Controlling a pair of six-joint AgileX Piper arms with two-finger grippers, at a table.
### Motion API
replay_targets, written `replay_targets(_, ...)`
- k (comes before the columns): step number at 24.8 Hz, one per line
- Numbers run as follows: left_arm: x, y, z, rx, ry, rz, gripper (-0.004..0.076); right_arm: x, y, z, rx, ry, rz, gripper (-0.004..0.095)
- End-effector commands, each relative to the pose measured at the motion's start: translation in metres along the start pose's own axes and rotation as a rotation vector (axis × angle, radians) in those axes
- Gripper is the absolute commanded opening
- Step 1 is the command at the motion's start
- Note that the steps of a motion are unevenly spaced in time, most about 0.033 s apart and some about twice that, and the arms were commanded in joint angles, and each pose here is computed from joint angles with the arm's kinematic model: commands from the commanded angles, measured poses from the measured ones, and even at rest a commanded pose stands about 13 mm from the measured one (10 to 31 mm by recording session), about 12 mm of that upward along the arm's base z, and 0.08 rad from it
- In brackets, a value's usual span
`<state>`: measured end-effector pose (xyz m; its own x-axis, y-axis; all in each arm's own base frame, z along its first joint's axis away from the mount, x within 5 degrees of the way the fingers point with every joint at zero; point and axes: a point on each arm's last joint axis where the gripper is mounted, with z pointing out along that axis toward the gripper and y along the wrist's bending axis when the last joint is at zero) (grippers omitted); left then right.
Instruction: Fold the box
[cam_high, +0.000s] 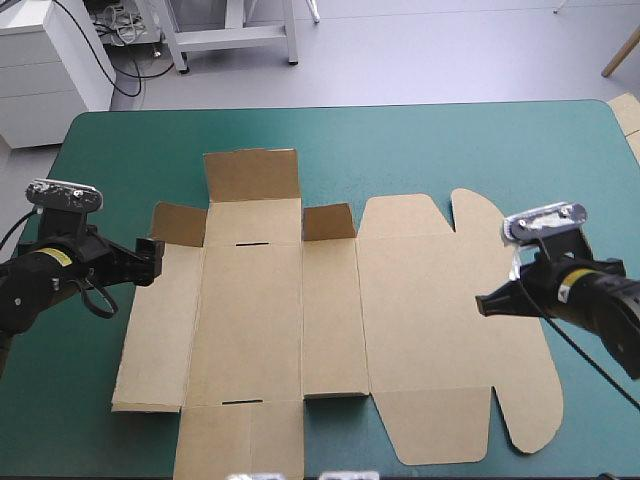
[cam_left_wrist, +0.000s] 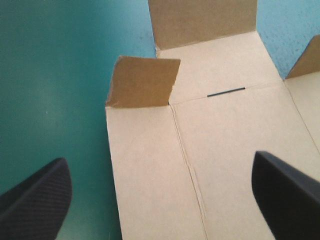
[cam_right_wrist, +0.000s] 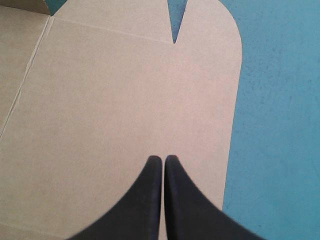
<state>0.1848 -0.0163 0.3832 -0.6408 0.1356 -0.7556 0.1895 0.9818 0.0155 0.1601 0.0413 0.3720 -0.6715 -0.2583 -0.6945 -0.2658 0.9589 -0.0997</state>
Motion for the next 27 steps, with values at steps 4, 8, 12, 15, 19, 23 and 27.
replay_targets(4, 0.01, 0.01, 0.015, -0.004, 0.26, -0.064, 0.0692, 0.038, -0.003, -0.05, 0.005, -0.191, 0.041, -0.0002)
replay_targets(8, 0.026, 0.045, 0.034, 0.072, 0.371, -0.267, 0.0692, 0.052, 0.0, -0.055, -0.027, -0.201, 0.057, -0.0002)
replay_targets(12, 0.041, 0.067, 0.042, 0.142, 0.39, -0.422, 0.0692, 0.06, 0.001, -0.05, -0.036, -0.169, 0.06, -0.0002)
replay_targets(15, 0.053, 0.077, 0.05, 0.151, 0.448, -0.491, 0.0692, 0.065, 0.004, -0.049, -0.063, -0.165, 0.066, -0.0002)
replay_targets(19, 0.081, 0.072, 0.064, 0.198, 0.553, -0.533, 0.0692, 0.073, 0.007, -0.054, -0.093, -0.214, 0.069, -0.0002)
replay_targets(23, 0.109, 0.062, 0.076, 0.245, 0.62, -0.559, 0.0692, 0.08, 0.007, -0.056, -0.092, -0.224, 0.061, -0.0002)
replay_targets(27, 0.116, 0.053, 0.079, 0.317, 0.619, -0.581, 0.0692, 0.083, 0.007, -0.058, -0.093, -0.232, 0.055, -0.0002)
